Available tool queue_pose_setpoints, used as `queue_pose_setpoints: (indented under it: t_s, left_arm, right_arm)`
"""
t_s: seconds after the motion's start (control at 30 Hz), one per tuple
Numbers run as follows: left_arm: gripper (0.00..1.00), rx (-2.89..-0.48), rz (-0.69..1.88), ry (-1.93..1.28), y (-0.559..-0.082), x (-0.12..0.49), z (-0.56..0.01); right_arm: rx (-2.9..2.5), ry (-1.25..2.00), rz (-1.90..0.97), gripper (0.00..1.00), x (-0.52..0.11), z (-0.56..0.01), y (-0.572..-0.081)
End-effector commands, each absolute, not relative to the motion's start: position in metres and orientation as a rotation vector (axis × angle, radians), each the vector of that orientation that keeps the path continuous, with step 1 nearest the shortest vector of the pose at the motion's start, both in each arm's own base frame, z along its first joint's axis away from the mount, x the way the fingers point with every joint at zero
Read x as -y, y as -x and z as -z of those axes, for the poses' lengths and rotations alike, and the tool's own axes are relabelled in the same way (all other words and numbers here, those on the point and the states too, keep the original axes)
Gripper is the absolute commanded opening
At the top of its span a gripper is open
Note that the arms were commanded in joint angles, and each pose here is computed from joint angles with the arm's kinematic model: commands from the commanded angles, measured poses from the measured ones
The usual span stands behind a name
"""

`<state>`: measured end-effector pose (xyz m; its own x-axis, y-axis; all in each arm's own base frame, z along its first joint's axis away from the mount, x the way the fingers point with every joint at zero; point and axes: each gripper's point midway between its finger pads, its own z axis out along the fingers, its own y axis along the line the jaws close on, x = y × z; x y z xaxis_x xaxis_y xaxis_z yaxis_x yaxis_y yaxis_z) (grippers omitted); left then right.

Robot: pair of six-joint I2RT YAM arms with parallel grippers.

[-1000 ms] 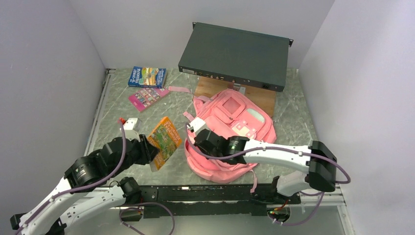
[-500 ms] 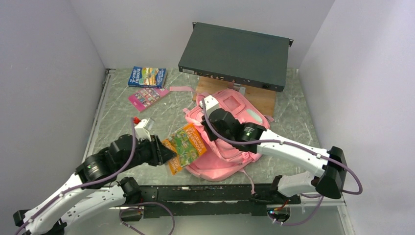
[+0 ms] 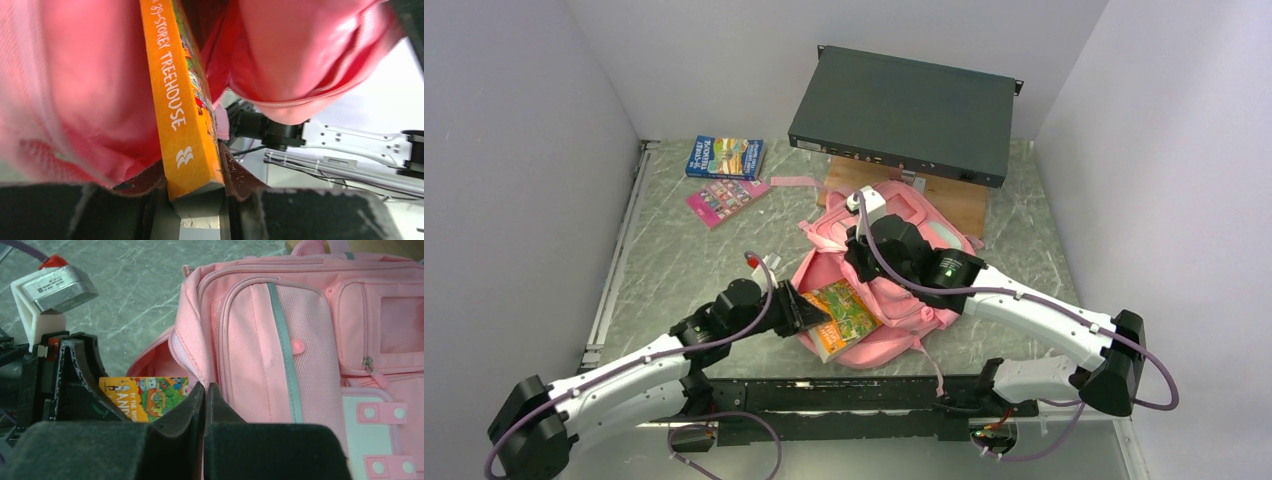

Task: Pack the student bag
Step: Place the book in the student bag.

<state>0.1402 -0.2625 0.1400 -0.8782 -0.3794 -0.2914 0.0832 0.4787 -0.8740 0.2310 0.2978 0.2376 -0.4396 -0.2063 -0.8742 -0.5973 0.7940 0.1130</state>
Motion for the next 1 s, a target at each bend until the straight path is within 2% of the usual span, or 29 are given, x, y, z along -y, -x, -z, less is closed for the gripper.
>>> queue_pose_setpoints:
  t_s: [0.0, 0.2, 0.37, 0.57, 0.77, 0.97]
  left_arm:
    - [0.00, -1.816, 1.728, 0.149, -0.164, 0.294, -0.252]
    - [0.00, -1.840, 1.681, 0.166, -0.189, 0.316, -0.245]
    - [0.00, -1.782, 1.795, 0.123, -0.192, 0.335, -0.263]
    - [0.00, -1.994, 1.570, 0.246, -0.189, 0.308, -0.227]
    - [0.00, -1.898, 1.565, 0.313, -0.182, 0.280, -0.228]
    - [0.00, -1.784, 1.693, 0.175, -0.180, 0.299, -0.256]
  right_arm:
    - [-1.824, 0.439, -0.624, 0.00, -0.299, -0.303, -0.246]
    - [-1.814, 0.441, -0.653, 0.00, -0.298, -0.306, -0.241]
    - [-1.820, 0.440, -0.654, 0.00, -0.295, -0.308, -0.238]
    - [-1.801, 0.423, -0.635, 0.00, -0.284, -0.312, -0.237]
    - [-1.793, 0.426, -0.655, 0.00, -0.287, -0.314, -0.237]
    - [-1.797, 0.436, -0.693, 0.00, -0.295, -0.315, -0.235]
